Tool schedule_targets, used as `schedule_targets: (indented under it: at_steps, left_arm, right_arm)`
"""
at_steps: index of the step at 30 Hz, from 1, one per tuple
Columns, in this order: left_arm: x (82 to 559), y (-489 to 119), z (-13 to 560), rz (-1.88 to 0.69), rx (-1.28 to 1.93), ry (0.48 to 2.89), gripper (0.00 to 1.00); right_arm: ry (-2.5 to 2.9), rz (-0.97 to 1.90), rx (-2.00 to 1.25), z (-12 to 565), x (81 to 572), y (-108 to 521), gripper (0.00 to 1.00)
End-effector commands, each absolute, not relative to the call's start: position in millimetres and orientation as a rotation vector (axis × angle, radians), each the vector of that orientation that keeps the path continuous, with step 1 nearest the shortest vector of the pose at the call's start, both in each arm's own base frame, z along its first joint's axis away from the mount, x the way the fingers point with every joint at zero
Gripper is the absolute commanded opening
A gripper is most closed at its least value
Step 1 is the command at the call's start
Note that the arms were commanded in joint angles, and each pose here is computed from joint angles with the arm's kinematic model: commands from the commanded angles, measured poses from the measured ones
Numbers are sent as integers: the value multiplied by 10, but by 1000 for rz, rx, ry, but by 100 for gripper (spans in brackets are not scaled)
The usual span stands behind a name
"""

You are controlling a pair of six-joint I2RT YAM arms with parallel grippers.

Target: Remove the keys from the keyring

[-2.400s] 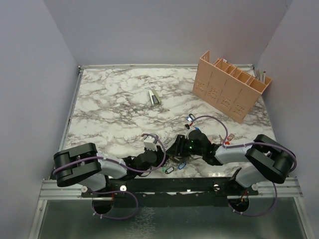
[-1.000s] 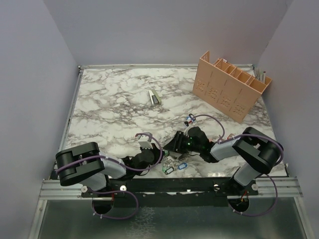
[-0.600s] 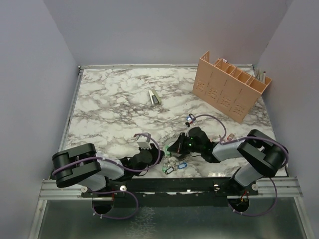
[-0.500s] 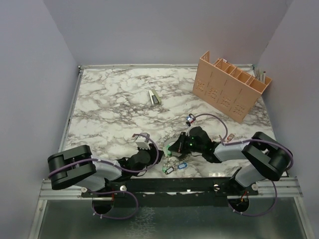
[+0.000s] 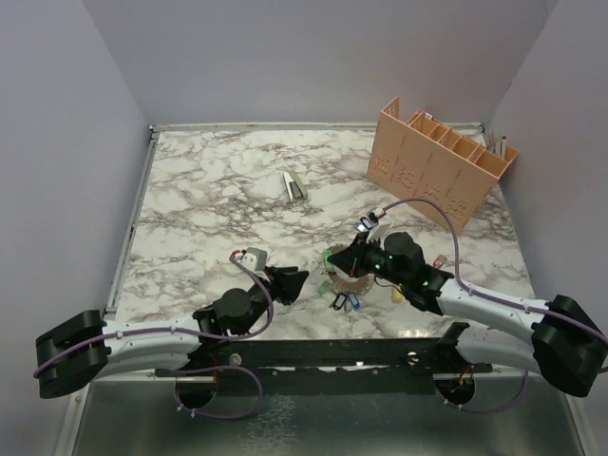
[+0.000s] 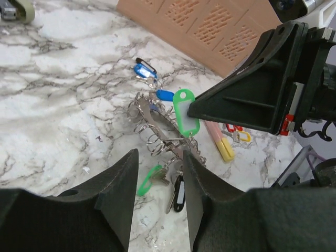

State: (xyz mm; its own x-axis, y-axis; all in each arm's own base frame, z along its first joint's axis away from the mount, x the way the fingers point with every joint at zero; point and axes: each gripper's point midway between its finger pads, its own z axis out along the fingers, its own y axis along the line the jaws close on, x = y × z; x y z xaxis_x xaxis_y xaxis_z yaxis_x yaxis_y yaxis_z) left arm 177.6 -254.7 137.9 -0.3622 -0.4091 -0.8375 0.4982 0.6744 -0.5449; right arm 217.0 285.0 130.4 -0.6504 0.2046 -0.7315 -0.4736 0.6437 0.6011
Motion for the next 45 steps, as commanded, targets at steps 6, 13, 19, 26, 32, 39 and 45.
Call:
schedule_targets:
  at_steps: [6,13,19,26,32,39,45]
  left_arm:
    - [1690,-2589,1617,-873,364,1546,39]
    - [1644,-2710,1943,-876,477,1433,39]
    - [1805,-2550,2138,-773,398,1394,41]
    - [1773,-2533,2115,-768,429,1381,42]
    - [1736,-2607,2030,-763,500,1384,43]
    - [1729,-2802,1829,-748,606,1433,44]
    - [1753,-2914,1761,-728,657,1452,44]
  right_arm:
    - [1832,998,-297,1839,2253,2790,1]
    - [1660,992,-362,2383,2248,2754,1]
    - [1599,955,-386,2554,2286,2732,1]
    - [1576,989,-514,2418,2215,2885,1]
    - [1518,1084,-588,2401,2079,3002,1]
    - [1539,1080,-517,2202,2097,2924,1]
    - [1528,1099,-612,2282,1964,2940,1]
